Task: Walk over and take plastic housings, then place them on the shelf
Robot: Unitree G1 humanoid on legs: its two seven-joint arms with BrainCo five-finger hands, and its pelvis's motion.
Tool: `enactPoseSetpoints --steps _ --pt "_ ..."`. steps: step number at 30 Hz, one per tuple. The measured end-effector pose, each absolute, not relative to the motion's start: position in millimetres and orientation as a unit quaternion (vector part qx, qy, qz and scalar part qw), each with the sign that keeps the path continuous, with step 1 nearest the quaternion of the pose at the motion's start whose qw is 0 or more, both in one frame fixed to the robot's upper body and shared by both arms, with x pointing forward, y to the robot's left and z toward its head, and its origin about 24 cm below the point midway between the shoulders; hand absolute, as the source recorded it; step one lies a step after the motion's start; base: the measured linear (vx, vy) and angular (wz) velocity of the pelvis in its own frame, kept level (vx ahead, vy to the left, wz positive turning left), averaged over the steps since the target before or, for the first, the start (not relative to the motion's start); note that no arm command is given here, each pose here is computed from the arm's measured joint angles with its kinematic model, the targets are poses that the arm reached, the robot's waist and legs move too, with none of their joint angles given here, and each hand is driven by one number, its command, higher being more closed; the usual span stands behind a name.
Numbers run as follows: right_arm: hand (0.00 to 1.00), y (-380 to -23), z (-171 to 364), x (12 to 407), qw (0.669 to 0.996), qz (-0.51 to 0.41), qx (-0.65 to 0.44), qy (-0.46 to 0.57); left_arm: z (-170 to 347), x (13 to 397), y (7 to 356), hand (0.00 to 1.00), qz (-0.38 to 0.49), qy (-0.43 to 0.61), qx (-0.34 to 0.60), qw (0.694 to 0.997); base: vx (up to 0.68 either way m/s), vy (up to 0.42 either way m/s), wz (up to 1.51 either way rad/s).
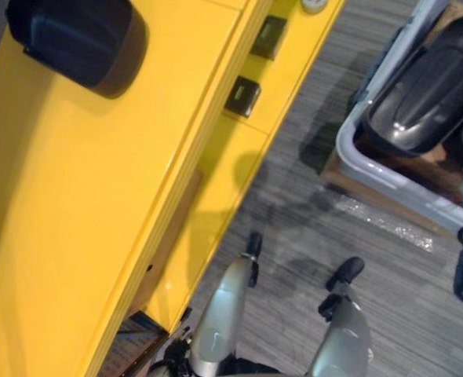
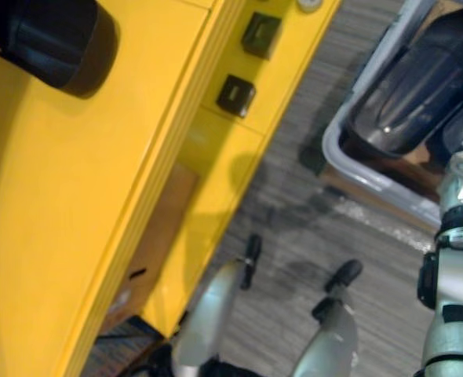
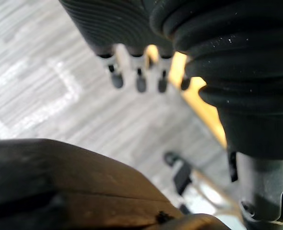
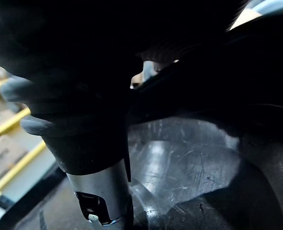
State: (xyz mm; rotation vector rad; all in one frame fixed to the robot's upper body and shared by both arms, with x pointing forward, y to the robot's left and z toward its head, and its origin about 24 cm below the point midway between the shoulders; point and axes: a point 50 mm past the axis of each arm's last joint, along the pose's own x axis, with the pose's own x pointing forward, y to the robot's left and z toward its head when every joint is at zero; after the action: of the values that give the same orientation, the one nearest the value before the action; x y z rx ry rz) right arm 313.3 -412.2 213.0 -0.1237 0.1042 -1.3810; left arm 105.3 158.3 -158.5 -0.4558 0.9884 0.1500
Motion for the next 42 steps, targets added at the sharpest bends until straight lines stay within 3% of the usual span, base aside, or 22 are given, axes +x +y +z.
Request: enactPoseSetpoints --steps 1,2,17,22,30,42 --pt "0.0 -412.8 212.2 313.1 0.769 -0.635 -0.053 0.053 -158.5 105.4 158.2 0.0 0.072 0.47 -0.217 0.853 -0.04 0.024 0.01" --pt "1.0 -414.7 209.1 311.4 0.768 -0.636 -0.048 0.064 -158.5 105.7 158.1 0.0 0.071 0.469 -0.217 0.853 -0.05 0.016 0.05" --pt "1.0 -449.4 197.1 272.2 0.73 -0.658 -0.037 0.179 -157.1 108.5 157.5 0.0 0.058 0.471 -0.19 0.86 -0.02 0.003 0.02" --pt "1.0 -455.9 193.6 267.7 0.753 -0.63 -0.006 0.187 -152.6 116.8 161.1 0.0 0.058 0.453 -0.188 0.869 -0.03 0.005 0.0" --pt "1.0 -445.4 159.8 278.7 0.79 -0.575 -0.078 0.2 -140.9 136.0 168.4 0.0 0.074 0.401 -0.197 0.891 -0.05 0.016 0.0" --pt "1.0 -424.2 123.9 287.7 0.791 -0.524 -0.242 0.203 -114.6 167.0 197.5 0.0 0.113 0.319 -0.175 0.924 -0.03 0.011 -0.14"
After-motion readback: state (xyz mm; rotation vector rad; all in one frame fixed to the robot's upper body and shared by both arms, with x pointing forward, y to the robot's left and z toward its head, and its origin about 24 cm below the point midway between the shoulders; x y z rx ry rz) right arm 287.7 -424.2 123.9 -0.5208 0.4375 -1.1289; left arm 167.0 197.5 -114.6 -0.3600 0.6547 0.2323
